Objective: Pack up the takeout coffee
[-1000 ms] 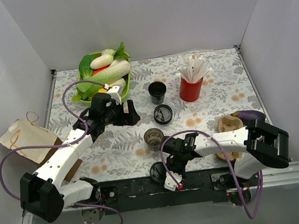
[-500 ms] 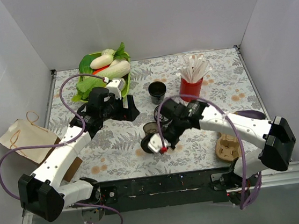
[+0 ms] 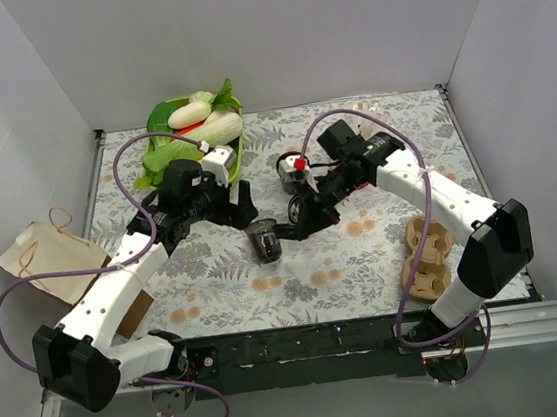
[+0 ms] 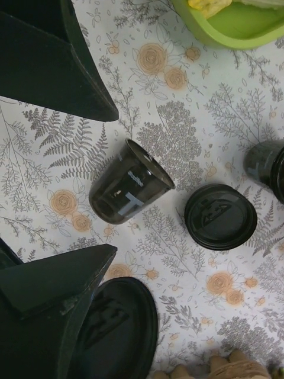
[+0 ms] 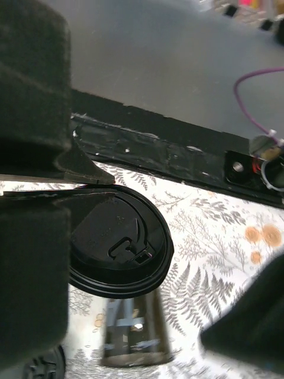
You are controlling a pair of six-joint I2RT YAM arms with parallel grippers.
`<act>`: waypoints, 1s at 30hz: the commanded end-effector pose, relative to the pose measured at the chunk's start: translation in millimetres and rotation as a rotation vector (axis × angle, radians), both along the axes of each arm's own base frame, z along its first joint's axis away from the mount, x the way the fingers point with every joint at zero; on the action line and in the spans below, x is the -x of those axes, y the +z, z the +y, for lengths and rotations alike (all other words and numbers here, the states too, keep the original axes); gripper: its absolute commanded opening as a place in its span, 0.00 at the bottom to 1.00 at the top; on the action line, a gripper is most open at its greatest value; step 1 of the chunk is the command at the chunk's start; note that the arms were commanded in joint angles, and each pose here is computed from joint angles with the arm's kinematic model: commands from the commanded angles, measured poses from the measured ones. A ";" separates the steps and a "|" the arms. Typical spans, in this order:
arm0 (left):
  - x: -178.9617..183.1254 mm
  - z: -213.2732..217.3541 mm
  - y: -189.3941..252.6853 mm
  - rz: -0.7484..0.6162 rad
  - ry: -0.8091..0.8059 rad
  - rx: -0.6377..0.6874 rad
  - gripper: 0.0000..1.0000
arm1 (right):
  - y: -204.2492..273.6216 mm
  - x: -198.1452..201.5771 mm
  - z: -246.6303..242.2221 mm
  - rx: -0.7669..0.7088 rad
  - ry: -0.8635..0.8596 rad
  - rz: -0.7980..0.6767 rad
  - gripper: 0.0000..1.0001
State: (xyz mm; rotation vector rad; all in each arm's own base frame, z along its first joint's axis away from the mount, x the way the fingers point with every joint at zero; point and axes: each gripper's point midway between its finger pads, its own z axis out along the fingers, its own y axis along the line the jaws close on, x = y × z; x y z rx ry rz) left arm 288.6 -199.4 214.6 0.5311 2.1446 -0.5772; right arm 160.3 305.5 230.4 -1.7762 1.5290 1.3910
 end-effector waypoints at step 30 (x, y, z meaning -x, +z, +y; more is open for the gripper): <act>40.2 61.3 -94.3 0.584 -0.524 0.162 0.71 | 35.2 -74.1 -66.4 -0.051 -0.468 0.266 0.05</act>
